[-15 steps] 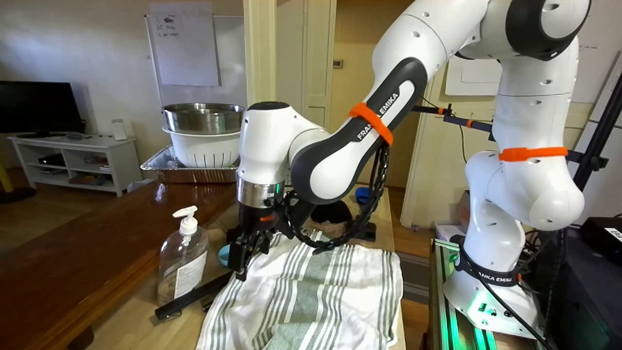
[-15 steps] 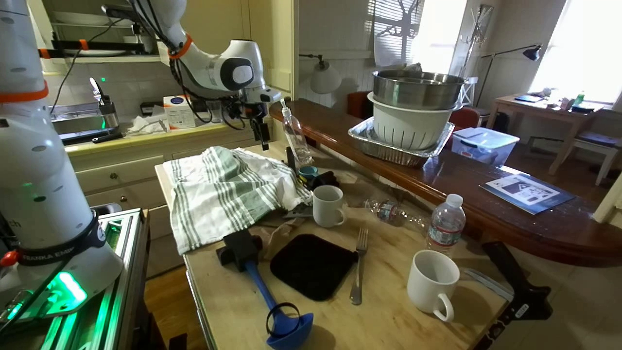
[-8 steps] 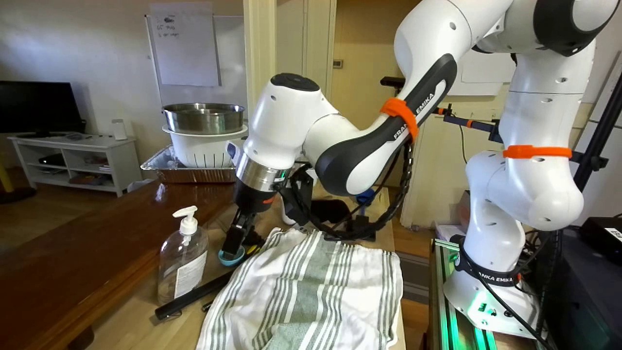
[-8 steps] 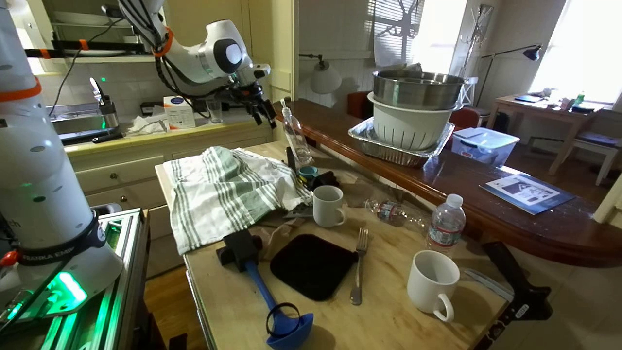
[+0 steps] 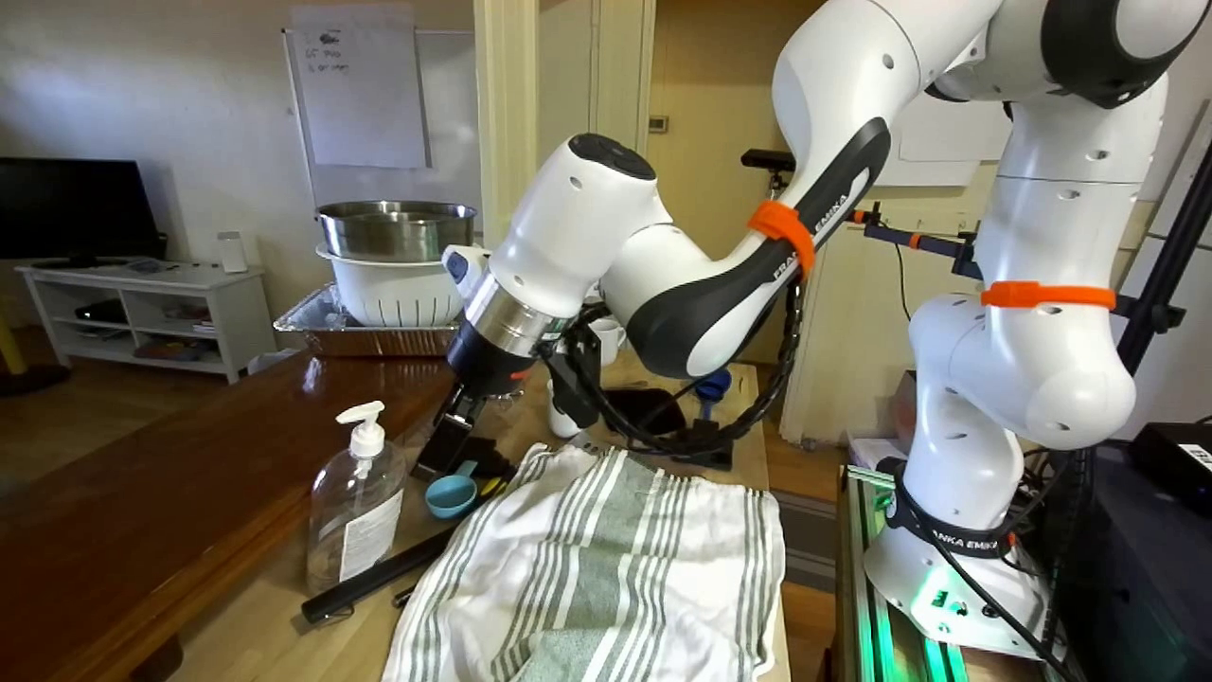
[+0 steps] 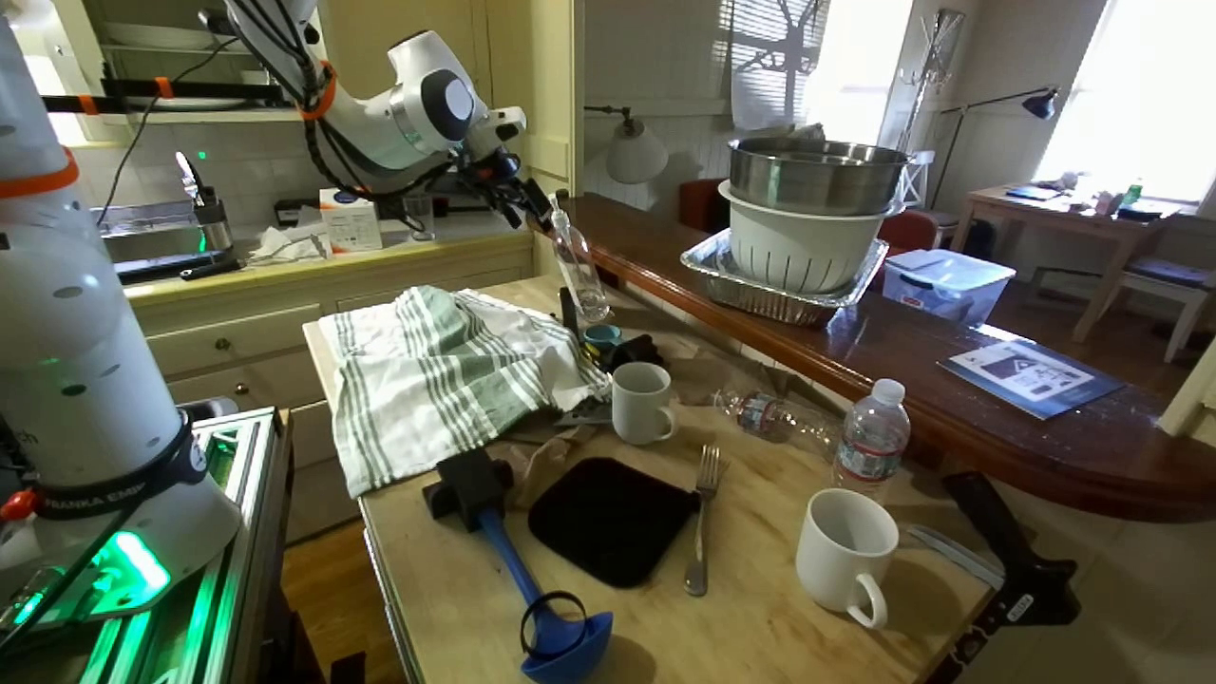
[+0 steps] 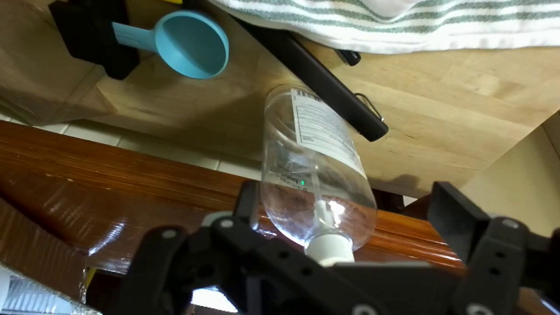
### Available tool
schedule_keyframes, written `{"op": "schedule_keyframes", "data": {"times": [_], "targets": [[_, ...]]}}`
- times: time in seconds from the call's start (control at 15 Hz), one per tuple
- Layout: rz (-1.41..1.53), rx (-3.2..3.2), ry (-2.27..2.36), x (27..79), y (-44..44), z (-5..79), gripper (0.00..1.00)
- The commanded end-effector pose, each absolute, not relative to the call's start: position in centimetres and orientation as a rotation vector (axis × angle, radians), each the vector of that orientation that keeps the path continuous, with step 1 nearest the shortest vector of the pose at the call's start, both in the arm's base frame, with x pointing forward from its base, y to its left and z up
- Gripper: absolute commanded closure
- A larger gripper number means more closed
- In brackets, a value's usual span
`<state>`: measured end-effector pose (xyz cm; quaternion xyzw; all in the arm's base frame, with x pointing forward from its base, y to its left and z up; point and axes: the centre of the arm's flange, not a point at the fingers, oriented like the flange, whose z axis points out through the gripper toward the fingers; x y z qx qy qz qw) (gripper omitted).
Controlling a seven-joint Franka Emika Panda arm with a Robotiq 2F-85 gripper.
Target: Unfold the white tea towel and put the clear bottle on the left on the top counter
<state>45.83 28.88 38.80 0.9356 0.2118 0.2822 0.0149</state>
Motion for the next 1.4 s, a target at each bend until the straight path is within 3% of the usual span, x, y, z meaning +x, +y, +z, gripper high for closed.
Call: {"op": "schedule_keyframes", "data": {"times": [0.0,1.33], "targets": [[0.957,2.904,0.782,46.3,28.8,38.6,0.0],[1.355,2.545,1.435,48.5,25.9,37.0,0.02]]}}
